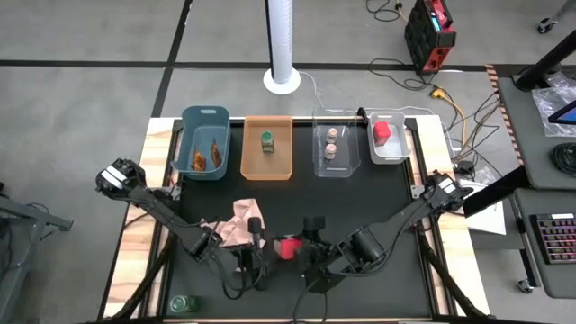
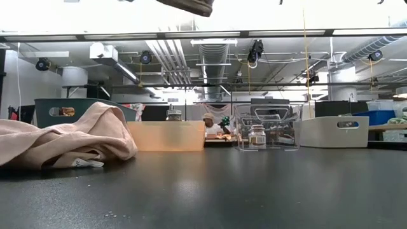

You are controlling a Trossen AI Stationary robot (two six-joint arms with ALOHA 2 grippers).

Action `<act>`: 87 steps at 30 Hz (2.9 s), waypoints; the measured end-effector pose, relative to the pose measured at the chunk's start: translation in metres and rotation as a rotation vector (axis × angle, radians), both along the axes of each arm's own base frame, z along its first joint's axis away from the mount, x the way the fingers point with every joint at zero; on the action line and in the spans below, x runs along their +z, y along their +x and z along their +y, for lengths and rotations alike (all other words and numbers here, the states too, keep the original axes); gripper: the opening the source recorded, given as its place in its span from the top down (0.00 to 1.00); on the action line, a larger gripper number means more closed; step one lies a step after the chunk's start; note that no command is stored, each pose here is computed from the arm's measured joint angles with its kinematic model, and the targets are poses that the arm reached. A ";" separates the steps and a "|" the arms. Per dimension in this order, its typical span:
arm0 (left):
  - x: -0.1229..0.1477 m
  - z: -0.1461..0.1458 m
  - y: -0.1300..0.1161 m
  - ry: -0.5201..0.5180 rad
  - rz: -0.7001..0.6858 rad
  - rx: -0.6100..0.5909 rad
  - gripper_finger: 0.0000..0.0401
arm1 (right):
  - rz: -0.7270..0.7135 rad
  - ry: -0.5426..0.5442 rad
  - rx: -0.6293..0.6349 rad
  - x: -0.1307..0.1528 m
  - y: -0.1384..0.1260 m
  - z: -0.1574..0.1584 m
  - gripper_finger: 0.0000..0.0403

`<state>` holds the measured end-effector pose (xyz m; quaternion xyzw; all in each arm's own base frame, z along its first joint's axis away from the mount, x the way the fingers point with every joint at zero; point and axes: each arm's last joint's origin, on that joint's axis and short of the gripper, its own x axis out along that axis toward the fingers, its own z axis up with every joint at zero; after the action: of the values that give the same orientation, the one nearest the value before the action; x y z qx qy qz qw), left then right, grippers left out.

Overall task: Sort spices by type
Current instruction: Put the red seasoning can into the white bin

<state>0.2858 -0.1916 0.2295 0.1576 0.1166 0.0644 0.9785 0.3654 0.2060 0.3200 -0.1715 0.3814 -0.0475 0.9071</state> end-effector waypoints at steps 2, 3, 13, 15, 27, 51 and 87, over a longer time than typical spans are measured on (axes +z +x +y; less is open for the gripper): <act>-0.001 0.000 0.000 0.007 0.005 0.006 0.37 | 0.010 0.007 -0.011 0.000 0.000 -0.003 0.48; -0.001 0.001 0.000 0.014 0.009 0.015 0.37 | 0.025 0.019 -0.021 0.000 0.000 -0.006 0.48; 0.004 0.011 -0.014 0.129 0.059 0.194 0.36 | 0.304 0.017 -0.502 0.022 -0.030 -0.072 0.48; 0.009 0.013 -0.016 0.122 0.051 0.194 0.36 | 0.264 0.060 -0.570 0.032 -0.026 -0.098 0.48; 0.036 0.024 -0.034 0.134 0.036 0.206 0.36 | 0.147 0.195 -1.130 0.072 -0.074 -0.295 0.48; 0.049 0.041 -0.053 0.061 0.063 0.247 0.36 | 0.123 0.259 -1.633 -0.017 -0.211 -0.352 0.48; 0.062 0.046 -0.059 -0.031 0.007 0.257 0.36 | 0.224 0.400 -1.715 -0.085 -0.213 -0.373 0.48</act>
<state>0.2265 -0.1457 0.2911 0.1266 0.1403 0.1869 0.9640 0.1527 -0.1666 0.2345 0.3313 0.4663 -0.6263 0.5297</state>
